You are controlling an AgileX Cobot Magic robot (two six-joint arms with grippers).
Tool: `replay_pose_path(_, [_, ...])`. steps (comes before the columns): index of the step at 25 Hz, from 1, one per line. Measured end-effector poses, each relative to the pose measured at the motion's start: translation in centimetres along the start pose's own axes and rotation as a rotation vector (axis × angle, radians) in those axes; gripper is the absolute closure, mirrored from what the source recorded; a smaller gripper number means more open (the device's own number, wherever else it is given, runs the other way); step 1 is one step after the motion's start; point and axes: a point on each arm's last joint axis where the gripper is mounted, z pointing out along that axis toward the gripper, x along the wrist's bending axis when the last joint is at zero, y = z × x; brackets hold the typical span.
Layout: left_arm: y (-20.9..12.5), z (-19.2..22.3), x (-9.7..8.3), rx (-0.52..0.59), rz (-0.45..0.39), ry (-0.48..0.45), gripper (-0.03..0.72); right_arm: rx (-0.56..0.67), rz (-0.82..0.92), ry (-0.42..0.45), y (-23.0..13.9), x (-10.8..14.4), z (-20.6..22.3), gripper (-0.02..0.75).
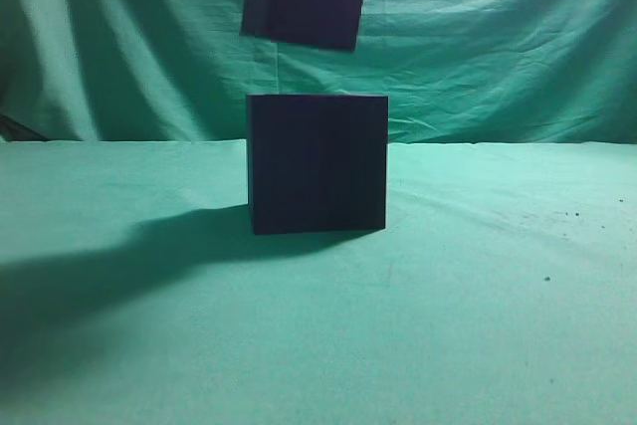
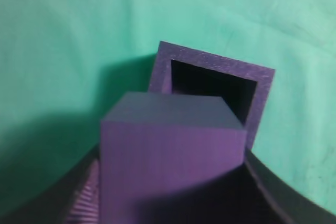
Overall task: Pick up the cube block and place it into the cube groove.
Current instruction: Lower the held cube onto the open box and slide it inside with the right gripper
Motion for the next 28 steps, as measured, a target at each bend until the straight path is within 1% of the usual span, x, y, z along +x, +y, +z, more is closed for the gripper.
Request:
replay_pose_path(3, [0.0,0.0,0.0,0.0,0.0,0.0,0.688,0.022,0.004,-0.01,0.3,0.0,1.1,0.305])
replay_pose_path(11, [0.0,0.0,0.0,0.0,0.0,0.0,0.688,0.051,0.056,-0.092,0.6,-0.7,2.8,0.305])
replay_pose_path(28, [0.0,0.0,0.0,0.0,0.0,0.0,0.688,-0.009,0.115,-0.079,1.4,-0.6,3.3,0.305])
